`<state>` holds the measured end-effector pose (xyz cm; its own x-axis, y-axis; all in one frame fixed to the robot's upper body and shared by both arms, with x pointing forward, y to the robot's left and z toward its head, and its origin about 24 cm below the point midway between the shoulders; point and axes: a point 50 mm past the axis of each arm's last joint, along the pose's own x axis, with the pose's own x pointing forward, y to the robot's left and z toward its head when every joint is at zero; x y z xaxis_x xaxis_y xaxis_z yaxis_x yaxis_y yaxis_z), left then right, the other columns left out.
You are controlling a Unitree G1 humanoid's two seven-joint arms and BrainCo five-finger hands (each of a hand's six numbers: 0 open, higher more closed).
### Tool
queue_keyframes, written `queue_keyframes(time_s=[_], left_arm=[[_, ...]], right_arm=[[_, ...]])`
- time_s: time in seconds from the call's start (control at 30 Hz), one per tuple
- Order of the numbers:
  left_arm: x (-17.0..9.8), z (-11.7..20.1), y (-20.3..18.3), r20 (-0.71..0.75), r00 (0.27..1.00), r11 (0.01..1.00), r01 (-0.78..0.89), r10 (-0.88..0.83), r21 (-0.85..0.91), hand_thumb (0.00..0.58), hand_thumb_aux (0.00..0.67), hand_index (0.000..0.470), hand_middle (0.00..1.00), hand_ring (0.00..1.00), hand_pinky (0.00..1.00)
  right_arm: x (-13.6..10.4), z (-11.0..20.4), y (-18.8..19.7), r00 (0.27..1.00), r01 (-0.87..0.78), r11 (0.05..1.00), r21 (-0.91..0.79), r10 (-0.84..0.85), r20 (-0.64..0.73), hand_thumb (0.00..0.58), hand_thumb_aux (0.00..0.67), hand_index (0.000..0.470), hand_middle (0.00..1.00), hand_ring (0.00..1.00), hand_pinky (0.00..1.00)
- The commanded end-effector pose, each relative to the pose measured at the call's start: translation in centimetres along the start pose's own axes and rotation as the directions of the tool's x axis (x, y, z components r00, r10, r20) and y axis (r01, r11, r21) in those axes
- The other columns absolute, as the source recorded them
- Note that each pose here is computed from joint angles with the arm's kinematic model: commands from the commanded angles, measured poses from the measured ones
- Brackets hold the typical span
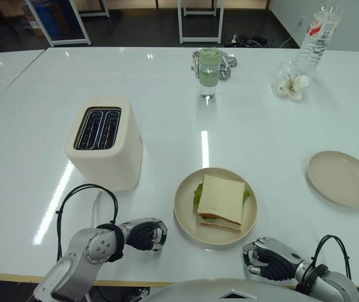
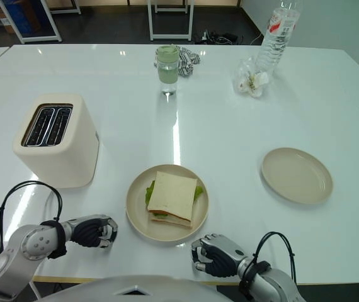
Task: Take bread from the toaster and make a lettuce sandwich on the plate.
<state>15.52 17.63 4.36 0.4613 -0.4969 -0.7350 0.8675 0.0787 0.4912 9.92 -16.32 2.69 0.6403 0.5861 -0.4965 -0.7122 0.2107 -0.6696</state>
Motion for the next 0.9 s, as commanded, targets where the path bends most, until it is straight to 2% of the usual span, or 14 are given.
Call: queue_keyframes(time_s=[0.03, 0.3, 0.53, 0.7, 0.9], left_arm=[[1.7, 0.6, -1.1, 0.024, 0.997, 0.998, 0.069, -0.069, -0.005, 0.58, 0.67, 0.47, 1.0, 1.0, 1.0], [5.8, 0.5, 0.9, -0.004, 0.999, 0.999, 0.05, -0.05, 0.012, 0.58, 0.67, 0.47, 1.0, 1.0, 1.0], [9.5, -0.4, 4.3, -0.046, 0.999, 1.0, -0.022, 0.022, 0.014, 0.58, 0.67, 0.47, 1.0, 1.0, 1.0], [11.5, -0.8, 6.5, -0.063, 0.996, 0.997, -0.07, 0.068, -0.029, 0.58, 0.67, 0.47, 1.0, 1.0, 1.0], [12.8, -0.9, 8.5, -0.069, 0.99, 0.991, -0.126, 0.123, -0.04, 0.58, 0.67, 0.47, 1.0, 1.0, 1.0]], right_arm=[[1.7, -0.8, 0.5, 0.999, -0.025, 1.0, -0.013, 0.024, -0.031, 0.58, 0.67, 0.47, 1.0, 1.0, 1.0], [6.9, -2.1, -2.0, 0.998, 0.064, 0.997, -0.038, -0.064, -0.023, 0.58, 0.67, 0.47, 1.0, 1.0, 1.0], [11.1, -2.9, -6.5, 0.975, 0.201, 0.961, -0.189, -0.215, -0.053, 0.58, 0.67, 0.47, 1.0, 1.0, 1.0], [14.5, -4.3, -8.5, 0.959, 0.244, 0.946, -0.214, -0.268, -0.091, 0.58, 0.67, 0.47, 1.0, 1.0, 1.0], [16.2, -4.9, -9.6, 0.938, 0.304, 0.923, -0.235, -0.333, -0.095, 0.58, 0.67, 0.47, 1.0, 1.0, 1.0]])
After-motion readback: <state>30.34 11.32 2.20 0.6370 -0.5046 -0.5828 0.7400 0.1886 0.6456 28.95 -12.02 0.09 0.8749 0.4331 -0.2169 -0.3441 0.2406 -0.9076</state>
